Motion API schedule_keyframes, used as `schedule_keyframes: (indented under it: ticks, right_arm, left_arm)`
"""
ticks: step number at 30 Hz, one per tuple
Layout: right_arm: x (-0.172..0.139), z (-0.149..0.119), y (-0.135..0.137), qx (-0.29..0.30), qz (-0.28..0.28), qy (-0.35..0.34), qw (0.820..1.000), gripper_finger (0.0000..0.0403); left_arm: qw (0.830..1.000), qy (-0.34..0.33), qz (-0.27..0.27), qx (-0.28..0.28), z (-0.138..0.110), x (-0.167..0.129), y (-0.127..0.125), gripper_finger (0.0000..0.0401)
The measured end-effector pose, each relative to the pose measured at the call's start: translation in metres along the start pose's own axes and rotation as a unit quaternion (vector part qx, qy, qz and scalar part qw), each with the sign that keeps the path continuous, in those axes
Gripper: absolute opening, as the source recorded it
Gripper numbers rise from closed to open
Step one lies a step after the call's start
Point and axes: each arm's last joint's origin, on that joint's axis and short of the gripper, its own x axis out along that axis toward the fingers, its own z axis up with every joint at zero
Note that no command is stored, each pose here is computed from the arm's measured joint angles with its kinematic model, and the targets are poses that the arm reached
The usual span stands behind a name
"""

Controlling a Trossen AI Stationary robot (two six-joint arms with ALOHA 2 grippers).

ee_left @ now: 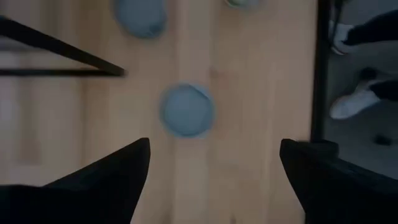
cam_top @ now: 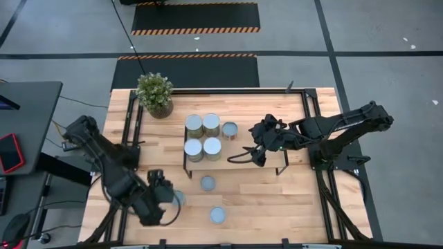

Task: Pick and place cans onto a shelf
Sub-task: Put the canned green peas on the shelf

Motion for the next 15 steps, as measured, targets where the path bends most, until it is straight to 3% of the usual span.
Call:
schedule_keyframes:
  ticks: [9,15]
  right_arm:
    - [-0.011,0.012,0.007,0.018,0.001,-0.037,0.999,0.0347]
    - [-0.016,0.019,0.010,0.014,0.006,-0.047,0.999,0.0347]
  left_arm:
    - [0.999,0.017,-0.011,-0.047,-0.046,0.056,-0.015,0.0363]
    - [0.993,0.020,-0.006,-0.116,-0.069,0.097,-0.005,0.0363]
